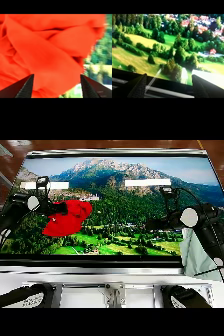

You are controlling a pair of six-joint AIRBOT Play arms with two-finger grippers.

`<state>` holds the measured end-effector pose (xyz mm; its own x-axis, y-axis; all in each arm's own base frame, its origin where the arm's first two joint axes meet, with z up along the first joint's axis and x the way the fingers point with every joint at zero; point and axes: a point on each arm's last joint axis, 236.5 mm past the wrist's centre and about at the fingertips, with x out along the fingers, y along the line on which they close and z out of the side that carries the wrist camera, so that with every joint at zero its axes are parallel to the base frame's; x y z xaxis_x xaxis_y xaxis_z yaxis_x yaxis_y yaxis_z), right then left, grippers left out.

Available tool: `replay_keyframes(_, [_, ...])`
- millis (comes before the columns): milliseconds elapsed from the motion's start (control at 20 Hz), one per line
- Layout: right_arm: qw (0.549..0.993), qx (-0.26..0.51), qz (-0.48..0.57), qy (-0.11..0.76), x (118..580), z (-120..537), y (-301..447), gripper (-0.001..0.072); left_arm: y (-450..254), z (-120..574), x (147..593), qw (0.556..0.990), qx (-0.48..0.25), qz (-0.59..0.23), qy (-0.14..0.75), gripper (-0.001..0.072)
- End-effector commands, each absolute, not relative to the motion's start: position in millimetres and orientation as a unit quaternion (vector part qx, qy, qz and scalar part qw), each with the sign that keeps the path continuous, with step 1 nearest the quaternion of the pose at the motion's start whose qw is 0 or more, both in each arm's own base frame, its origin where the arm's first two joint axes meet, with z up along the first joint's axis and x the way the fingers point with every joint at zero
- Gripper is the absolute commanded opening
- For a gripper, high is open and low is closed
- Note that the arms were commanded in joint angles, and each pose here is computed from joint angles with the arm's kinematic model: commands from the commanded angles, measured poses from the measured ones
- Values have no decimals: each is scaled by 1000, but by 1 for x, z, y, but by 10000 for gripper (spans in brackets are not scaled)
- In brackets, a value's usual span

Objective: Fold the shirts.

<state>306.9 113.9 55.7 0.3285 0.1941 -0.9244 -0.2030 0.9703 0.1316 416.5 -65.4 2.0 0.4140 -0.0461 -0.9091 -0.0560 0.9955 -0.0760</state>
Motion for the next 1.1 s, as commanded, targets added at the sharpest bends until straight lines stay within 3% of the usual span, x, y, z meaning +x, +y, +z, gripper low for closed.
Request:
replay_keyframes(0, [821, 19, 109, 560, 312, 58, 115, 682, -50, -55, 421, 799, -87, 27, 595, 720])
replay_keyframes(200, [823, 30, 103, 558, 314, 58, 116, 682, -56, -99, 426, 780, -101, 29, 616, 717])
replay_keyframes(250, [822, 30, 102, 559, 314, 56, 116, 682, -63, -104, 428, 778, -119, 25, 616, 643])
replay_keyframes(300, [822, 29, 102, 559, 315, 55, 116, 682, -70, -104, 428, 775, -140, 21, 616, 233])
replay_keyframes(350, [823, 30, 102, 559, 317, 54, 117, 682, -77, -97, 431, 776, -153, 11, 612, 50])
replay_keyframes(600, [815, 26, 98, 571, 325, 38, 118, 682, -125, 39, 440, 841, -109, -117, 517, 37])
replay_keyframes(750, [804, -19, 105, 584, 320, 30, 109, 682, -168, 171, 400, 894, -105, -187, 393, 37])
replay_keyframes(900, [788, -39, 103, 606, 304, 35, 100, 682, -211, 248, 333, 898, -138, -257, 329, 36])
replay_keyframes(1050, [798, -72, 110, 588, 294, 59, 89, 682, -265, 251, 279, 865, -151, -326, 351, 37])
